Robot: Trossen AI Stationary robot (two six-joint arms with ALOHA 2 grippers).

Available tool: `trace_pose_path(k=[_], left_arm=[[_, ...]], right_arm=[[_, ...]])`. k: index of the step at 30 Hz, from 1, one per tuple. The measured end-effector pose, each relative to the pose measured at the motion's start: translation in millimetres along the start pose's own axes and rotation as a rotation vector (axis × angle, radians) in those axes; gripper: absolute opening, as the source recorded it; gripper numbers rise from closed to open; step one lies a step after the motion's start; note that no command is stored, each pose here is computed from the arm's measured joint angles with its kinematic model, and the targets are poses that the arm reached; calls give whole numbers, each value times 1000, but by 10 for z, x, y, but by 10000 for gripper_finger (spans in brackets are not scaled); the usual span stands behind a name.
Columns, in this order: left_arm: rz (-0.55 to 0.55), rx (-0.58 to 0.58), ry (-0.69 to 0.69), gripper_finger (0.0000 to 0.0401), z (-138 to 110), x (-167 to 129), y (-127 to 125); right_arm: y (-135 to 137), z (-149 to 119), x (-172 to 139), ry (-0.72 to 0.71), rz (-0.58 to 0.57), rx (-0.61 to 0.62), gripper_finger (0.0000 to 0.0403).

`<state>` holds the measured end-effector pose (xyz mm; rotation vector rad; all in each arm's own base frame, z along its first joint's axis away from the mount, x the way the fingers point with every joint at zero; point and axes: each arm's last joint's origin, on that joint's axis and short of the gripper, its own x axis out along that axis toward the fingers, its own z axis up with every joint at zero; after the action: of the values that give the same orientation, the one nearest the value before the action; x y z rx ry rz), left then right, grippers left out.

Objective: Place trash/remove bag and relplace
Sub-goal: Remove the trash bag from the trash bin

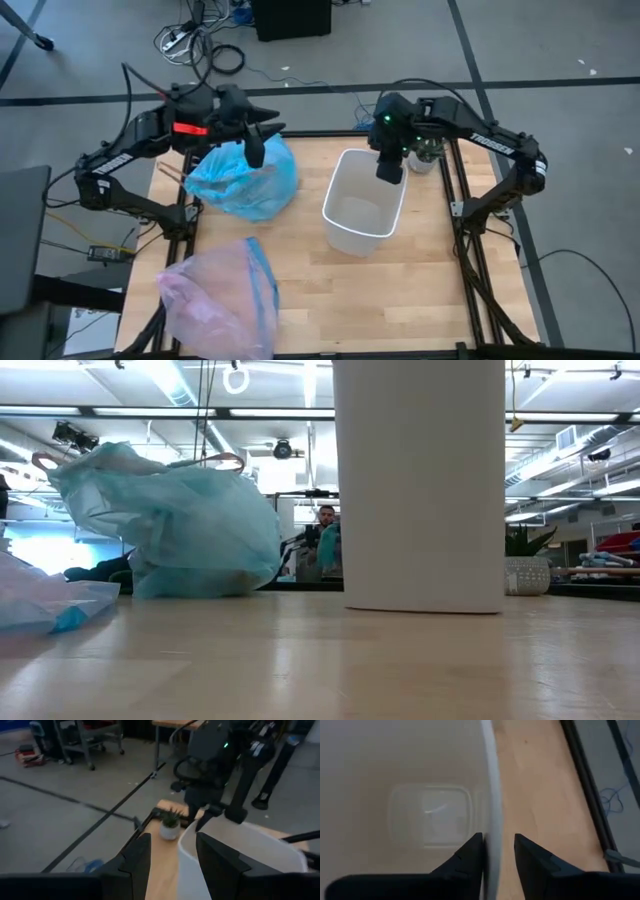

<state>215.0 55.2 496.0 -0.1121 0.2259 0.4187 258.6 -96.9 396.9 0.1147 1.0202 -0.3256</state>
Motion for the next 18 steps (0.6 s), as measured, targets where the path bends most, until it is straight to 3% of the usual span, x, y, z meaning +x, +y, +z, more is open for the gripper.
trace_pose_path(k=[6, 11, 18], left_arm=[[74, 19, 75, 165, -79, -4, 26], [116, 27, 89, 165, -96, -4, 39], [120, 32, 104, 165, -111, -7, 42]], right_arm=[[-21, 73, 123, -13, -2, -125, 12], [-153, 209, 194, -114, -55, -197, 7], [-585, 322, 171, -266, -149, -234, 2]])
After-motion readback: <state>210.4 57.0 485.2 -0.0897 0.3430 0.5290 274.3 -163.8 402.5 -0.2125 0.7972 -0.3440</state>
